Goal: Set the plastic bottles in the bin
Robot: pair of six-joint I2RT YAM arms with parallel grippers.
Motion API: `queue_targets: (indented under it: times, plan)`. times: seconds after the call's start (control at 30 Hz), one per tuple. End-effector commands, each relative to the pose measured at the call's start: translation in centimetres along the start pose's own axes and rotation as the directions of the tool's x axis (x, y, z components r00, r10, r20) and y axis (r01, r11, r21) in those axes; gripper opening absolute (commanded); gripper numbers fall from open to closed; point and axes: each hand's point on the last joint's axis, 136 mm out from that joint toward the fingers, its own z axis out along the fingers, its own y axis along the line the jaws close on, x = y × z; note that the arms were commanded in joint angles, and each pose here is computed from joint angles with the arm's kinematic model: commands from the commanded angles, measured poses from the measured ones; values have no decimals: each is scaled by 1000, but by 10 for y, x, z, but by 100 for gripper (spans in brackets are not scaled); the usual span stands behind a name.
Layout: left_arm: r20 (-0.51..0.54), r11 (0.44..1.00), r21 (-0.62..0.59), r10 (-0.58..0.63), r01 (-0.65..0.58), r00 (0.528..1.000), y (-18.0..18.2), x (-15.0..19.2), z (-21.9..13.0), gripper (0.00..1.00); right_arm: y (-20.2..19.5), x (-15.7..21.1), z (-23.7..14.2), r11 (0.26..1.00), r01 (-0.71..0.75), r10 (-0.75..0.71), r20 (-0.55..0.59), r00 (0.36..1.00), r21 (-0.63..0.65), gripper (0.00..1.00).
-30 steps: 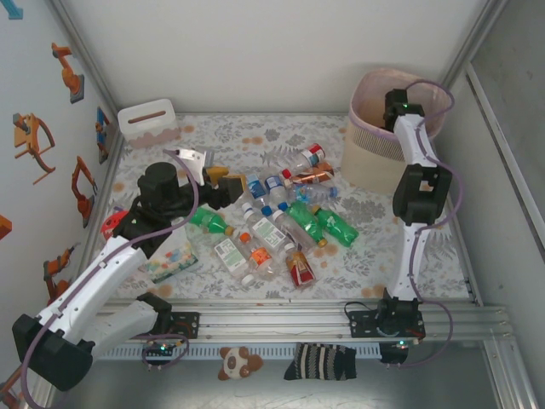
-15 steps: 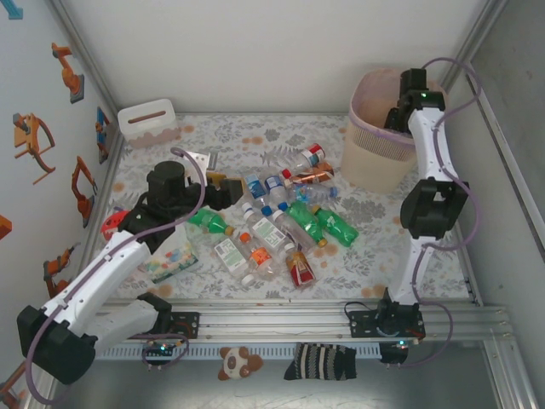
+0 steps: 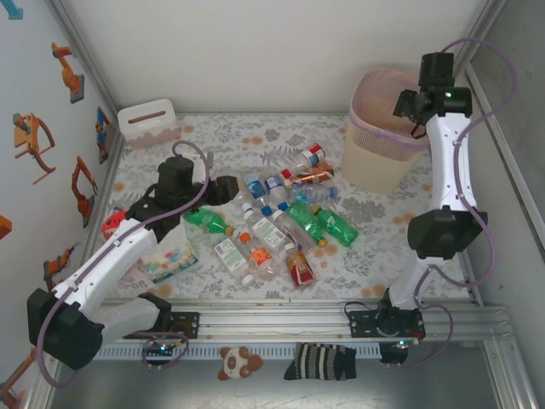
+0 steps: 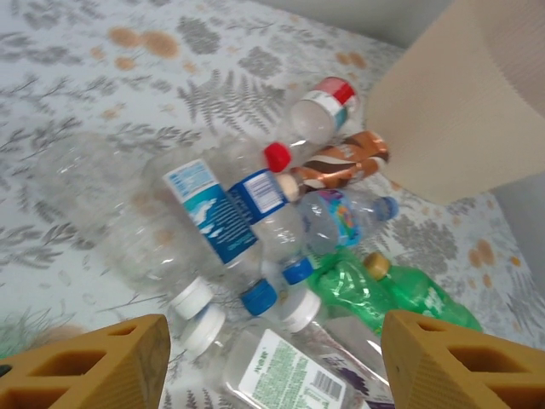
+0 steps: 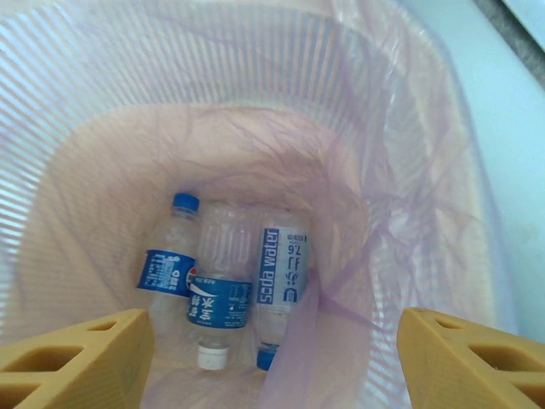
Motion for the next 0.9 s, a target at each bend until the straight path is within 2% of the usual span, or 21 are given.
queue_targets:
  times: [0.0,0.13,0.27,0.43,0.57,0.67,0.73,0.87]
  plan:
    - [11,985,-119,-121,121,993,23,-3,-3,66,9,-5,-34,998,9,-7,37,999,-67,74]
    - [40,924,-282,-257,258,965,58,5,-5,67,17,-1,-52,994,20,-14,53,998,-109,73]
    - [96,807,-447,-387,387,917,91,15,-11,67,23,5,-68,990,36,-27,68,997,-133,73]
    - [151,643,-595,-499,481,853,117,30,-20,66,27,12,-79,987,46,-35,76,996,-152,73]
    - [199,526,-639,-592,561,781,129,43,-20,67,27,18,-83,986,48,-36,75,996,-162,73]
    - [229,436,-650,-668,622,708,137,56,-18,66,27,22,-84,985,50,-38,73,997,-167,73]
    - [235,399,-638,-714,659,659,140,62,-12,67,27,24,-85,984,50,-38,75,996,-170,73]
    - [217,358,-599,-789,717,575,142,69,5,67,27,26,-83,984,52,-41,70,997,-169,73]
